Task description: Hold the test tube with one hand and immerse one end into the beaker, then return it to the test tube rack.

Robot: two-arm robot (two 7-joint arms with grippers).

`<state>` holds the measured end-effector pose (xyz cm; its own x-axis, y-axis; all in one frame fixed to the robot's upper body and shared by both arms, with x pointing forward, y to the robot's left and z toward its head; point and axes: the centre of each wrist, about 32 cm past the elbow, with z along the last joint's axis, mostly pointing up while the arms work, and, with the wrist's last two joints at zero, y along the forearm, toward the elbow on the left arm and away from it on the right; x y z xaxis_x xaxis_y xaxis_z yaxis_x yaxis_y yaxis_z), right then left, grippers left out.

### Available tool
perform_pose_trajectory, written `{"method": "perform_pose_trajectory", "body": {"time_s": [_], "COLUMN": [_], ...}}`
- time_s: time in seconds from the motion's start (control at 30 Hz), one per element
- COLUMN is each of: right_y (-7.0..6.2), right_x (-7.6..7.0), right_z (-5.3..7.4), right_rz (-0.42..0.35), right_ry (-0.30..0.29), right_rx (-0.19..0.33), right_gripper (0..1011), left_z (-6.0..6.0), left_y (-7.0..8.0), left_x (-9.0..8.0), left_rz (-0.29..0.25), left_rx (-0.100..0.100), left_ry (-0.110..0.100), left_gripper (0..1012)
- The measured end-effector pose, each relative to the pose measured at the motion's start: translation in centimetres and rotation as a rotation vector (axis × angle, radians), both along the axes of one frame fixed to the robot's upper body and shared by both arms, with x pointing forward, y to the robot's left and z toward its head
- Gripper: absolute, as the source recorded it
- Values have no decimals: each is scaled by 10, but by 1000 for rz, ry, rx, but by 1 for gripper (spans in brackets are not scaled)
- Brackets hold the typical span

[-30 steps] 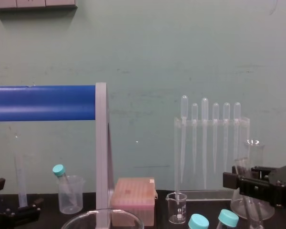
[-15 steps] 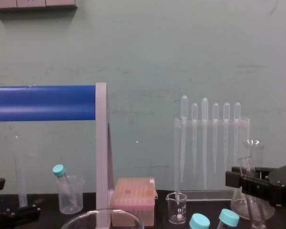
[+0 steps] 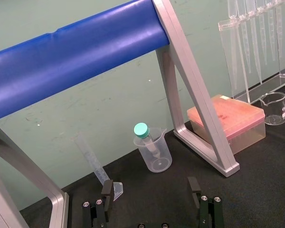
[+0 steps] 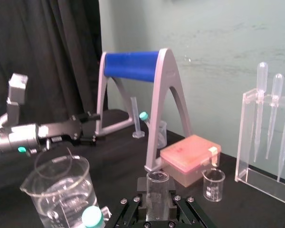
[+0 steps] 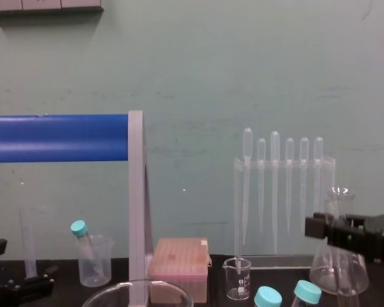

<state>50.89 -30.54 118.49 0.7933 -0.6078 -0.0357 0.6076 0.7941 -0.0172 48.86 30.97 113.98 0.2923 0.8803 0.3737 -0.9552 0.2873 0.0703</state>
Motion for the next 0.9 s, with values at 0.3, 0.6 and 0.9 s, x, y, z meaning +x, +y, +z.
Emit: {"method": "perform_pose_trajectory", "body": {"time_s": [0.3, 0.6, 0.9], "right_y": [-5, -11, -2], "right_x": [-3, -3, 17], "right_z": [16, 37, 36], "right_rz": [8, -4, 0], "right_ry": [-18, -143, -200], "right_rx": [78, 126, 183], "right_gripper": [225, 225, 225], "left_z": [0, 0, 0], "left_y": [0, 0, 0], "left_x": [0, 0, 0], "left_rz": [0, 0, 0], "left_rx": [0, 0, 0], "left_ry": [0, 0, 0], "left_gripper": [1000, 1000, 1000]}}
